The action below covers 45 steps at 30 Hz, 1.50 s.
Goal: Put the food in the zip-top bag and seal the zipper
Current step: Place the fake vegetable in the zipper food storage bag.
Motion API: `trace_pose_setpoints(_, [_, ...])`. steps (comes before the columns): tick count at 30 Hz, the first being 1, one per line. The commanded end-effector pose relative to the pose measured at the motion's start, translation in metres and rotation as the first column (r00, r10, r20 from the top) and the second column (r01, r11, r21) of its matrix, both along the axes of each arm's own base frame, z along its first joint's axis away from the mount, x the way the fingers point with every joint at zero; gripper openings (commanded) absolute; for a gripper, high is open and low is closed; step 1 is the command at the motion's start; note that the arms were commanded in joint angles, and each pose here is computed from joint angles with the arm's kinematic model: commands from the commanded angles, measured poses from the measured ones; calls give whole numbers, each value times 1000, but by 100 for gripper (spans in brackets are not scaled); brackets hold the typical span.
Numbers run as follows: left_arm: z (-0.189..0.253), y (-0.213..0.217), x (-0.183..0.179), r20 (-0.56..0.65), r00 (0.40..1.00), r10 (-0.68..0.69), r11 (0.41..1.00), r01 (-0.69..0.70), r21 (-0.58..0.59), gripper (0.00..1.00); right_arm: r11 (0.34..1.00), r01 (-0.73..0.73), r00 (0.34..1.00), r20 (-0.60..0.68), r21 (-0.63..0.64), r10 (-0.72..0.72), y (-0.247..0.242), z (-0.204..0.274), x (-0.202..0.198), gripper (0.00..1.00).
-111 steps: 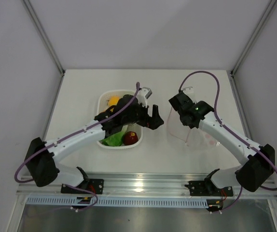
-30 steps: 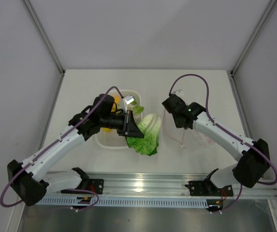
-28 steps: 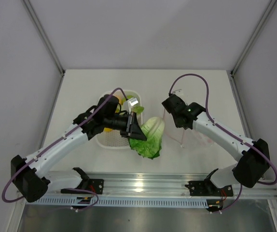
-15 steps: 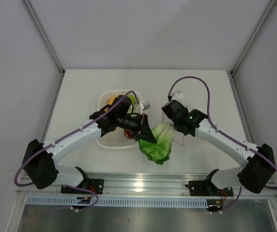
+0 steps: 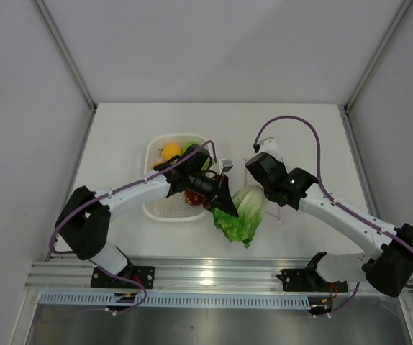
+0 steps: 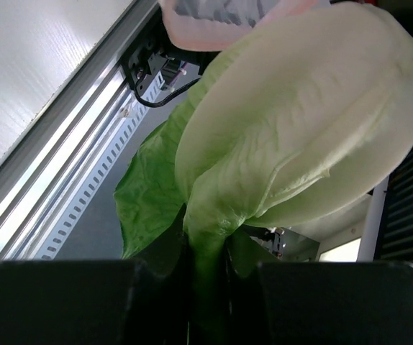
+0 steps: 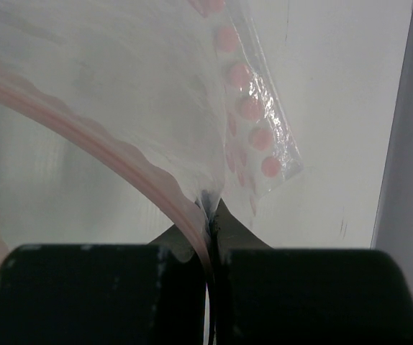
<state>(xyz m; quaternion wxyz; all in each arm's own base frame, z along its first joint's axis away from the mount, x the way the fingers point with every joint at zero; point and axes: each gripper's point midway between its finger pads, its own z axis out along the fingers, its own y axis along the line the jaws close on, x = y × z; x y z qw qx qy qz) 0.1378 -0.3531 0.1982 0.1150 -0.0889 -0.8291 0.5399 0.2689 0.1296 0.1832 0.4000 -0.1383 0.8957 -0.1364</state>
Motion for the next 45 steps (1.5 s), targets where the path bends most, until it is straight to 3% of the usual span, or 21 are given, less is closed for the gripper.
trace_pose_setpoints(1, [15, -13, 17, 34, 999, 21, 998, -19, -56, 1, 994, -39, 998, 55, 102, 34, 19, 18, -2, 0])
trace_pose_setpoints(22, [-35, 12, 37, 14, 995, 103, 990, -104, 97, 1, 987, -56, 998, 50, 150, 49, 26, 18, -6, 0])
trace_pose_setpoints(27, [-18, 7, 41, 47, 994, 103, 992, -106, 64, 1, 985, -80, 996, 38, 155, 75, 33, 14, -7, 0])
trace_pose_setpoints(31, [17, -3, 45, 160, 985, 58, 998, -58, -6, 1, 986, -93, 996, 17, 140, 91, 36, 7, -7, 0])
trace_pose_setpoints(34, [29, -4, 42, 230, 973, 17, 1000, -22, 17, 0, 984, -106, 994, 4, 145, 107, 40, 5, -7, 0])
trace_pose_setpoints(42, [27, -4, 42, 222, 975, 7, 998, -19, 55, 1, 981, -139, 990, 0, 133, 141, 49, 2, -10, 0])
trace_pose_setpoints(45, [16, -6, 46, 164, 986, 33, 994, -49, 95, 1, 980, -144, 990, 13, 139, 144, 51, 5, -9, 0])
